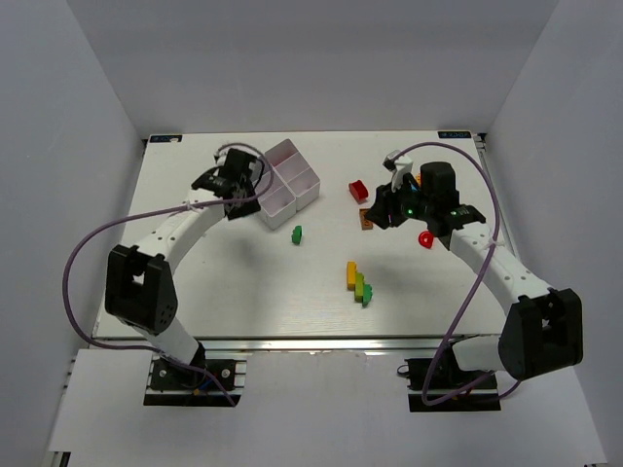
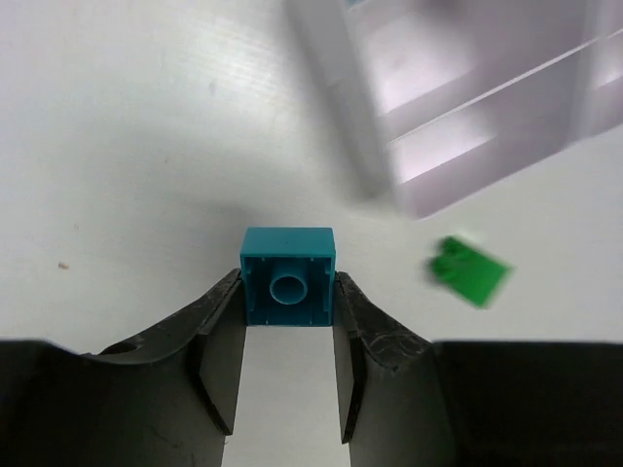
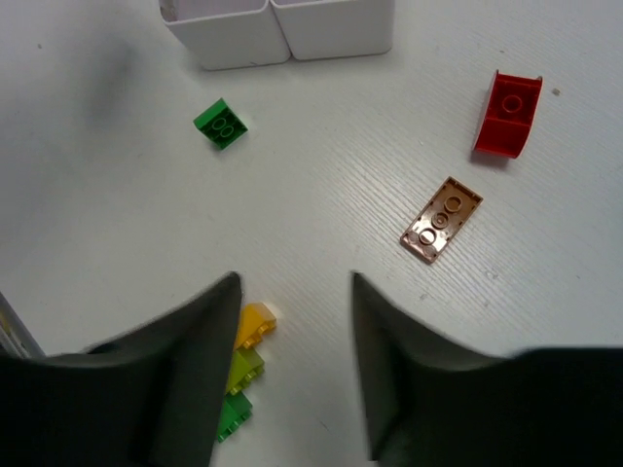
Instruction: Sort the legos into containers by color
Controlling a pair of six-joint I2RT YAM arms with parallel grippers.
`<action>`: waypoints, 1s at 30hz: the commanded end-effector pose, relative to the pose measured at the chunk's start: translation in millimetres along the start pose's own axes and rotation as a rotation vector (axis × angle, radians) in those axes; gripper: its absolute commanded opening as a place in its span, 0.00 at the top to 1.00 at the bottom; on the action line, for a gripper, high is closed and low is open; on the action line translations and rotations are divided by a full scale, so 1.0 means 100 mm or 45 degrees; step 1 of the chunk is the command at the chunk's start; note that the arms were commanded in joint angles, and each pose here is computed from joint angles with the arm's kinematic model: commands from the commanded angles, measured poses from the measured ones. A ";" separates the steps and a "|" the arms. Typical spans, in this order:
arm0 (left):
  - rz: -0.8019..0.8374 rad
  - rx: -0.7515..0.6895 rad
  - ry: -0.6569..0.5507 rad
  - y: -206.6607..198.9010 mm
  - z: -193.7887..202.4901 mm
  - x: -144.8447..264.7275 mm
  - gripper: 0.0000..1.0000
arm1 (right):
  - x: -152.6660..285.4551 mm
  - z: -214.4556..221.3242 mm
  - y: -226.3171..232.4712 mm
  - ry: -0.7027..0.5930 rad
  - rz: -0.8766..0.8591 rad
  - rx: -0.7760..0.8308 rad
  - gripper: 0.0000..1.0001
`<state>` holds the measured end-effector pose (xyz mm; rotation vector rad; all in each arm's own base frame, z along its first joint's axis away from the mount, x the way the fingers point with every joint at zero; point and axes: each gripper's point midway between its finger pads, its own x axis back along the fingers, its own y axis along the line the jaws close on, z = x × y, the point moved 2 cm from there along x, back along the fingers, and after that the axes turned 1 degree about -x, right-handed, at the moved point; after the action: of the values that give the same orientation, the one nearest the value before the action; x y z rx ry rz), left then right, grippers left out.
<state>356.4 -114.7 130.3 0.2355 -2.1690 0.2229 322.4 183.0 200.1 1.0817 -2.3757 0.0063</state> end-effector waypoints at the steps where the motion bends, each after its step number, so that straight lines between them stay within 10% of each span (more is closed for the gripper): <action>1: 0.094 0.132 -0.175 -0.20 -0.66 0.42 0.99 | 0.06 -0.09 0.07 -0.055 -0.045 0.034 0.56; 6: 0.091 0.225 -0.192 -0.35 -1.16 0.39 1.00 | 0.07 -0.07 0.07 -0.054 -0.046 0.046 0.87; 22: -0.039 0.305 -0.189 -0.51 -1.50 -0.21 0.95 | 0.11 -0.08 0.08 -0.074 -0.030 0.069 0.85; 30: -0.080 0.280 -0.164 -0.43 -1.38 -0.29 0.73 | 0.07 -0.08 0.08 -0.068 -0.042 0.054 0.85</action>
<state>494.8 -125.1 161.0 0.4408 -2.1997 0.3969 313.3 182.9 203.1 1.1263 -2.3857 0.0208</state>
